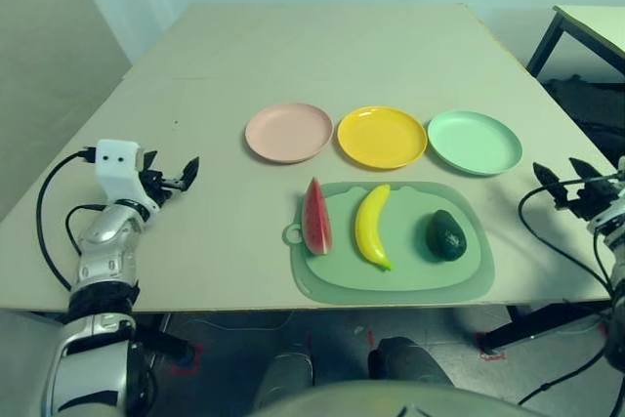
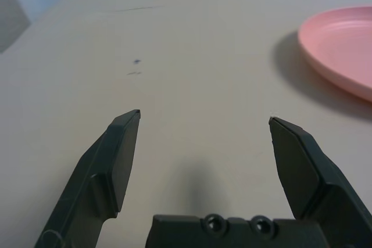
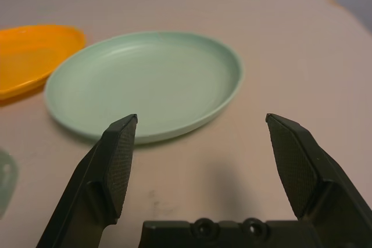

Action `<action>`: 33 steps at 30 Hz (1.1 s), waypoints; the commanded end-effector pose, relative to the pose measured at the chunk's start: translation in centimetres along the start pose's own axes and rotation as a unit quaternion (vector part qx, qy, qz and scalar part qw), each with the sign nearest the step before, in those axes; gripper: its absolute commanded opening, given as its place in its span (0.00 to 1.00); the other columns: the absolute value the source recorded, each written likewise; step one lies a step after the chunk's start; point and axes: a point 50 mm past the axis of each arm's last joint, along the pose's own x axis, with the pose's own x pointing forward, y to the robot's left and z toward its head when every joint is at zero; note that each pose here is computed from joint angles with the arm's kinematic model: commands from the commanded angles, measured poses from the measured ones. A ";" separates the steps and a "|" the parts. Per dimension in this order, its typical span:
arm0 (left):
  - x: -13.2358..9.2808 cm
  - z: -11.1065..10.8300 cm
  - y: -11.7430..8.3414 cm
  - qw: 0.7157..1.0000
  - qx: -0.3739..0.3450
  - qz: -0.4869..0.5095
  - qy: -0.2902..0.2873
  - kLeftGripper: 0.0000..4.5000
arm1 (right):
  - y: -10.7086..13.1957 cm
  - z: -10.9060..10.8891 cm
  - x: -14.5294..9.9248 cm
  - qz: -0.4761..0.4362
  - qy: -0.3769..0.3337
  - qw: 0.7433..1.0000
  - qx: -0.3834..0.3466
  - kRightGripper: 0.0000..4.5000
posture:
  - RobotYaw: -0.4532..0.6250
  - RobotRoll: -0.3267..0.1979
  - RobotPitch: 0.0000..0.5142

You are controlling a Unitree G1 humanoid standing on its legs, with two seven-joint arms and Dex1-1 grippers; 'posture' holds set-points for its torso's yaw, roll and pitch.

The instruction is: Place the fruits into color-matched plates.

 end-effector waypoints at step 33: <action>-2.4 6.3 -7.2 0.772 0.093 -0.628 -0.020 1.00 | 12.2 15.6 6.2 0.552 0.124 0.572 -0.594 0.99 | 0.28 0.62 0.05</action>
